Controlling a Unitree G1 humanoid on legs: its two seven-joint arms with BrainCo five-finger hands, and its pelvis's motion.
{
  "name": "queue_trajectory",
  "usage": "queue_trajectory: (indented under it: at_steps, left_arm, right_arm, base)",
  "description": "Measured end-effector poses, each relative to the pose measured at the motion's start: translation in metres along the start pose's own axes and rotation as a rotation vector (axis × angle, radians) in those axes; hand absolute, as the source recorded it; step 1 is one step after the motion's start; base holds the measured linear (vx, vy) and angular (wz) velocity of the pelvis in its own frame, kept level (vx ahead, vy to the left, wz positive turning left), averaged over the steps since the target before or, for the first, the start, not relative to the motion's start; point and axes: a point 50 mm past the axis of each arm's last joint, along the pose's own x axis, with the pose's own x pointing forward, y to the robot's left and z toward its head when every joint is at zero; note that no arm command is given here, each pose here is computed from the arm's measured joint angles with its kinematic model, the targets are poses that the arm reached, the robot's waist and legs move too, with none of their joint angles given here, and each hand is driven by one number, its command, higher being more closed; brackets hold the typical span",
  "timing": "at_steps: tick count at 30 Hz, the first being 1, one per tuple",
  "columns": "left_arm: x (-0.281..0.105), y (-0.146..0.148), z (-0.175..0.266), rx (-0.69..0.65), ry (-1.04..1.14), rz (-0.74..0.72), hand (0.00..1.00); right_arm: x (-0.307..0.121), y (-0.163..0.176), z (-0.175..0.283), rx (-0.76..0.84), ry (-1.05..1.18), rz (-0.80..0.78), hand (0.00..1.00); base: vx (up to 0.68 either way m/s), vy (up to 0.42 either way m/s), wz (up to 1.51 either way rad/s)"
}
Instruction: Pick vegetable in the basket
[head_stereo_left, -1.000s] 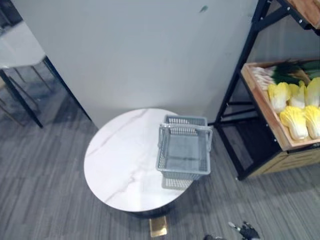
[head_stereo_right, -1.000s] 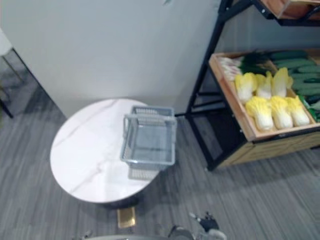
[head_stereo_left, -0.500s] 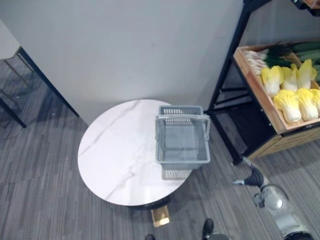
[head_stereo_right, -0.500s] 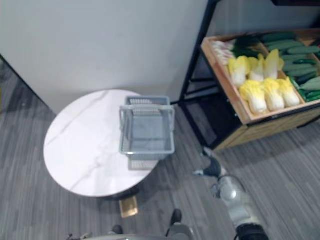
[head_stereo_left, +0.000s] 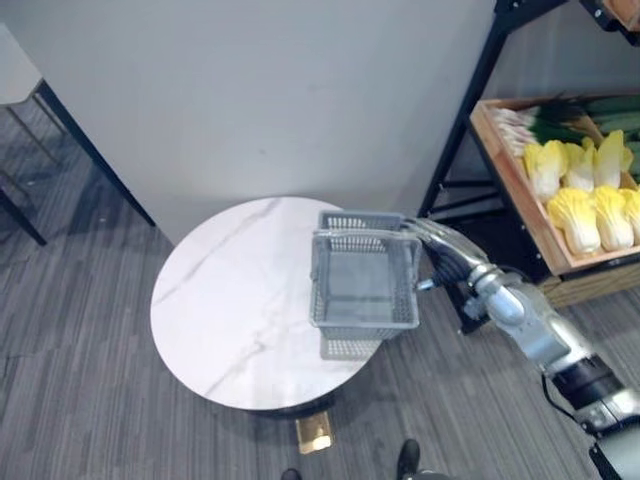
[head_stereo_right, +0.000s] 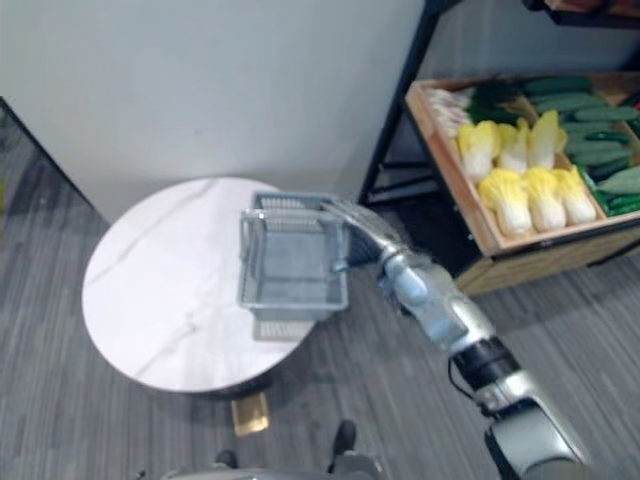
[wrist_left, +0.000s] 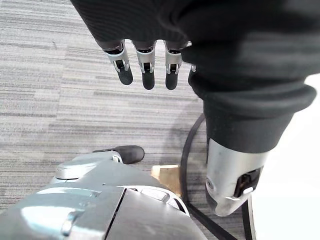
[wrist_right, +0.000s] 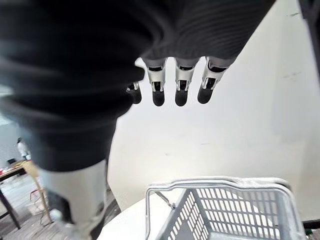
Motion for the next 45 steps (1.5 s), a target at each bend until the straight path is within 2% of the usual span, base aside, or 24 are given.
queue_trajectory:
  at_steps: [3,12,21,26,45]
  left_arm:
    - [0.001,0.0,0.004,-0.003,-0.016,0.002,0.0]
    - [0.004,-0.004,0.022,-0.034,-0.051,0.005,0.0]
    - [0.005,-0.006,0.033,-0.045,-0.086,0.018,0.0]
    - [0.006,-0.014,0.059,-0.049,-0.158,0.012,0.0]
    - [0.005,-0.029,0.078,0.02,-0.218,-0.01,0.0]
  right_arm:
    - [0.017,-0.01,-0.013,-0.007,0.072,-0.008,0.0]
    - [0.072,-0.058,-0.004,-0.035,0.134,-0.08,0.0]
    - [0.083,-0.072,-0.011,0.04,0.246,-0.158,0.0]
    - [0.084,-0.089,-0.015,0.055,0.277,-0.223,0.0]
    - [0.092,-0.102,-0.01,0.098,0.309,-0.286,0.0]
  base:
    - [-0.03,-0.032,0.21]
    - [-0.06,-0.025,0.11]
    - [-0.02,-0.007,0.12]
    - [0.02,0.003,0.08]
    - [0.01,0.001,0.01]
